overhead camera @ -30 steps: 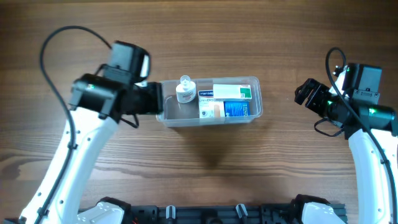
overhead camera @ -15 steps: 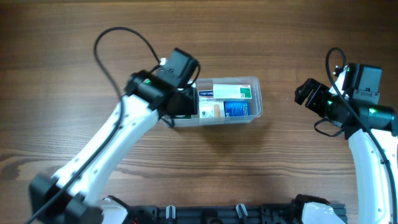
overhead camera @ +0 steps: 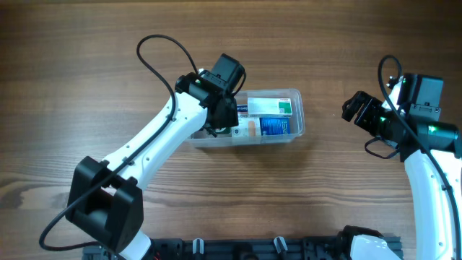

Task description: Pack container

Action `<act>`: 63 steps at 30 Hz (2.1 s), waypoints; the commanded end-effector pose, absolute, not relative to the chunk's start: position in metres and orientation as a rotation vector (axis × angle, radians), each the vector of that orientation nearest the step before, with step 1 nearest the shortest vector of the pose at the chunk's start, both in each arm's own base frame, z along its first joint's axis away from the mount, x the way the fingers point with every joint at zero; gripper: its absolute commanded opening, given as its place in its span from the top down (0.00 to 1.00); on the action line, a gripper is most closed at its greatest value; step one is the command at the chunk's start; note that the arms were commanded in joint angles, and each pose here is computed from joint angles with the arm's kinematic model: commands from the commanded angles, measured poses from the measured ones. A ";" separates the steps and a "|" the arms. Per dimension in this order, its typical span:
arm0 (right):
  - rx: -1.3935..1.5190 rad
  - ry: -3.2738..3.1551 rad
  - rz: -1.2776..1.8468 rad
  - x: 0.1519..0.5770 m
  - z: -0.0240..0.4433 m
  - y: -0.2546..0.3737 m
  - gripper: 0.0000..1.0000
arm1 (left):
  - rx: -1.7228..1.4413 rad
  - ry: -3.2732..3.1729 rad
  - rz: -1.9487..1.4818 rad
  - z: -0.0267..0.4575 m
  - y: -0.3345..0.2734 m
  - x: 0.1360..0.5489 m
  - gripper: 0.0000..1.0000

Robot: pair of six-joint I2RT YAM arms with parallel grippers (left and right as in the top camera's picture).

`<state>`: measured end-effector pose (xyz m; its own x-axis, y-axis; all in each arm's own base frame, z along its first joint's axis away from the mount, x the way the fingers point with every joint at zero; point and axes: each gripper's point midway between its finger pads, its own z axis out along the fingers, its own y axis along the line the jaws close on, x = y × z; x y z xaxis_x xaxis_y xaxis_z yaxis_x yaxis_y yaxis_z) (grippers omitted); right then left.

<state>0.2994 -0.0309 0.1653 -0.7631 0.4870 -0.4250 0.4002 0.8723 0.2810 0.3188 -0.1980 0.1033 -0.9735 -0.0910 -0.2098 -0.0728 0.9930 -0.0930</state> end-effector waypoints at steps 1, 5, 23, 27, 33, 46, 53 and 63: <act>0.626 2.537 0.248 0.301 0.169 -0.030 0.00 | -0.143 2.902 -0.084 0.103 -0.198 0.321 0.36; 0.627 2.537 0.248 0.301 0.169 -0.030 0.00 | -0.143 2.906 -0.078 0.103 -0.197 0.320 0.35; 0.627 2.538 0.248 0.301 0.169 -0.030 0.00 | -0.142 2.936 -0.047 0.101 -0.192 0.312 0.09; 0.626 2.537 0.248 0.301 0.169 -0.030 0.00 | -0.141 2.949 -0.034 0.101 -0.189 0.309 0.09; 0.627 2.538 0.248 0.301 0.169 -0.030 0.00 | -0.136 3.036 -0.055 0.098 -0.190 0.290 0.33; 0.627 2.537 0.248 0.301 0.169 -0.030 0.00 | -0.097 2.944 0.126 0.098 -0.175 0.301 0.96; 0.627 2.537 0.248 0.301 0.169 -0.030 0.00 | -0.022 2.897 0.149 0.077 -0.180 0.302 0.96; 0.626 2.537 0.248 0.301 0.169 -0.030 0.00 | -0.023 2.882 0.128 0.060 -0.180 0.301 0.96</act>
